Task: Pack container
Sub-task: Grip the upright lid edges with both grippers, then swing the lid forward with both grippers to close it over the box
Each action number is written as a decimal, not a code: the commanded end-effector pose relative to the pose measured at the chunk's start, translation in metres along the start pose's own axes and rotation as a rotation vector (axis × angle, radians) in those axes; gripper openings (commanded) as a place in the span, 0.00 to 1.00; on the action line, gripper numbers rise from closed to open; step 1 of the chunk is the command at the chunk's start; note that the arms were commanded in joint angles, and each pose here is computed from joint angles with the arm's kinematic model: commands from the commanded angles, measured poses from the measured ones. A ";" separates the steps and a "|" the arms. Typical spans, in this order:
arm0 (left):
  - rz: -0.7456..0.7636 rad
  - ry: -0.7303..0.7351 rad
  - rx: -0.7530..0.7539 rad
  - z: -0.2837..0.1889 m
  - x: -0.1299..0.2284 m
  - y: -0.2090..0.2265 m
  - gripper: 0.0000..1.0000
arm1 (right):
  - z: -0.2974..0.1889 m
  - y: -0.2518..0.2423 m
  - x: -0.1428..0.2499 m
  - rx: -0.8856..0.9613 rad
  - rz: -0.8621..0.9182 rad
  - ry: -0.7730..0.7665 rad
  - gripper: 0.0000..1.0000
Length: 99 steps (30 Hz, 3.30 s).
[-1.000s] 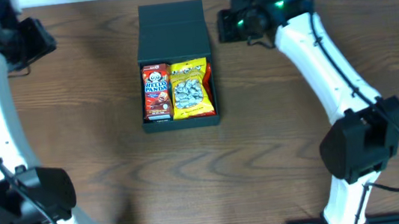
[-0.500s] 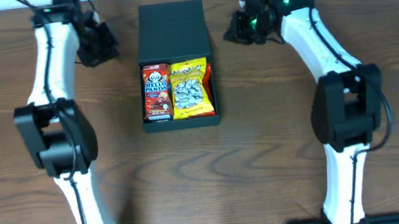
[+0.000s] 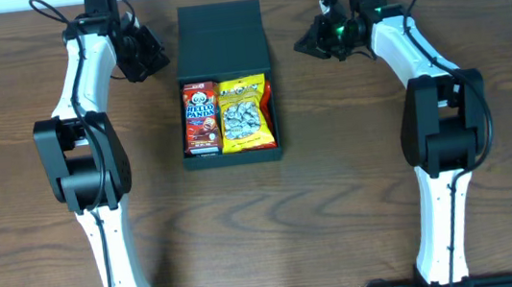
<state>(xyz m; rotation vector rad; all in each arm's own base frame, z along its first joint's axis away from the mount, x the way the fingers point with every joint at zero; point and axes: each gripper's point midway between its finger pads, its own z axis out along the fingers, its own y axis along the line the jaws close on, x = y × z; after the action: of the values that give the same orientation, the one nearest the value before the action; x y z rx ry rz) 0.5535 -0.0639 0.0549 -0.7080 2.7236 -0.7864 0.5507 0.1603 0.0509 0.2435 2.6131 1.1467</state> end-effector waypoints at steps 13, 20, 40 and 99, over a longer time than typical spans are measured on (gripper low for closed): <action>-0.176 0.027 0.040 0.028 -0.004 0.010 0.06 | 0.039 -0.006 0.005 -0.134 0.059 0.043 0.01; -0.208 0.028 0.043 0.033 -0.003 0.009 0.06 | 0.055 0.009 0.012 -0.178 0.049 0.062 0.01; -0.219 0.023 0.066 0.037 -0.002 -0.004 0.06 | 0.075 0.042 0.024 -0.336 0.048 0.120 0.01; 0.205 0.248 0.712 -0.040 0.025 -0.077 0.06 | -0.021 0.155 0.042 -0.834 -0.358 0.313 0.02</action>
<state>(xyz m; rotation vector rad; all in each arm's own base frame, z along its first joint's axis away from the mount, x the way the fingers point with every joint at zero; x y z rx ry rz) 0.5529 -0.1145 0.1182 -0.2816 2.4101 -1.7177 0.5159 0.2558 0.1664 -0.6520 1.9333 2.0164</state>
